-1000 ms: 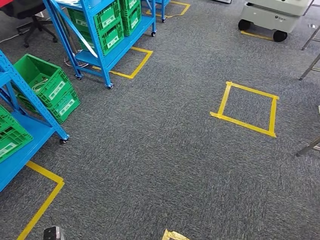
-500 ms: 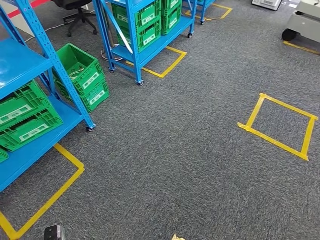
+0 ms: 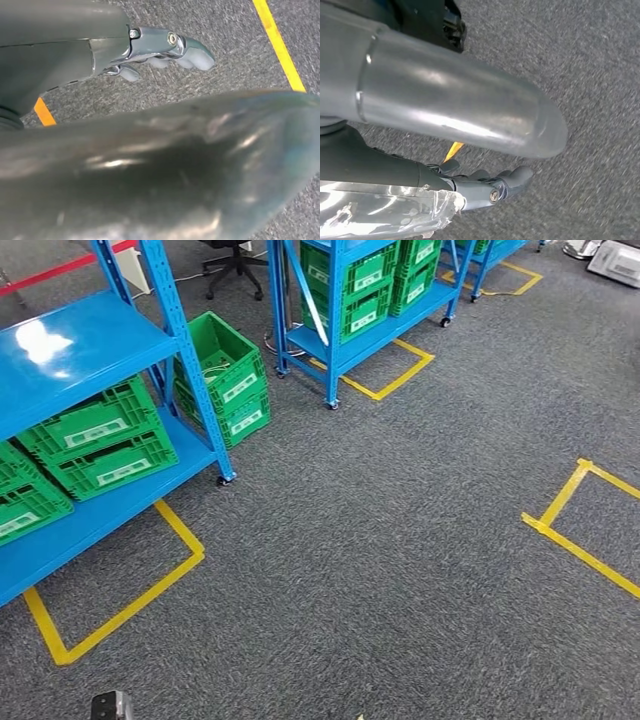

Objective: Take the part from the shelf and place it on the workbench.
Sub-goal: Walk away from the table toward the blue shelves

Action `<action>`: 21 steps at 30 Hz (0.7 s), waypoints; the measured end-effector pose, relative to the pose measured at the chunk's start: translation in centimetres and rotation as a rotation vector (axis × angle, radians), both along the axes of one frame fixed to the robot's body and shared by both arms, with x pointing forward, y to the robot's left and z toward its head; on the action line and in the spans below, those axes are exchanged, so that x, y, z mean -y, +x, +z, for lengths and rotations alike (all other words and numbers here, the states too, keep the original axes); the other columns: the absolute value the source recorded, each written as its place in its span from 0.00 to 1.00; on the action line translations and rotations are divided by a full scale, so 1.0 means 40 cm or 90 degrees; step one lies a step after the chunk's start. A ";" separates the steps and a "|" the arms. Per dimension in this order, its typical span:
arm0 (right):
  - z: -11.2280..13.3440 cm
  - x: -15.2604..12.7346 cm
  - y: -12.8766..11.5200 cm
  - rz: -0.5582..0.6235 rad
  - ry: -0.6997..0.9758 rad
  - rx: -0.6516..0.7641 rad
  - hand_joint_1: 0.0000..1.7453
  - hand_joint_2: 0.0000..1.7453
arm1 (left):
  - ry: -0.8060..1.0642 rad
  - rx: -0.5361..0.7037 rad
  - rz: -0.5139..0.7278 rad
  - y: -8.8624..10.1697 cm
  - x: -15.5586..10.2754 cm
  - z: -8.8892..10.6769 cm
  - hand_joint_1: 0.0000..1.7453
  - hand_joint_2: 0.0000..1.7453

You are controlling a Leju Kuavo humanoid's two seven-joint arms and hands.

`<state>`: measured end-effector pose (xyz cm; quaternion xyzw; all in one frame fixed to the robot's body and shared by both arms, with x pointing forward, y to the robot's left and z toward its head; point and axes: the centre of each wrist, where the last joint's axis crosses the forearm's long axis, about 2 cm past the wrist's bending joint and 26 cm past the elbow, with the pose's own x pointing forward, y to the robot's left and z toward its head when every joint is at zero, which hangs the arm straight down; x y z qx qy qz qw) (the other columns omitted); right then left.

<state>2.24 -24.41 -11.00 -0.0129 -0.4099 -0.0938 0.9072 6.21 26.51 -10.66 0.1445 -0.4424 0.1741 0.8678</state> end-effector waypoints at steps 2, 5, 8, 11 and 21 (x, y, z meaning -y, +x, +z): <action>0.000 0.000 0.002 0.000 -0.003 0.001 0.00 0.00 | 0.001 -0.002 0.001 -0.004 0.000 -0.001 0.00 0.00; 0.000 0.000 -0.003 0.005 -0.010 -0.003 0.00 0.00 | 0.000 0.000 0.000 0.000 0.001 0.000 0.00 0.00; -0.001 0.002 -0.006 0.009 -0.011 -0.005 0.00 0.00 | 0.000 -0.002 -0.001 -0.003 0.002 0.000 0.00 0.00; -0.001 0.003 -0.005 0.009 -0.012 -0.005 0.00 0.00 | 0.001 -0.002 0.001 -0.003 0.002 0.000 0.00 0.00; -0.001 0.001 -0.005 0.014 -0.010 -0.005 0.00 0.00 | 0.007 -0.003 0.004 -0.005 0.000 0.000 0.00 0.00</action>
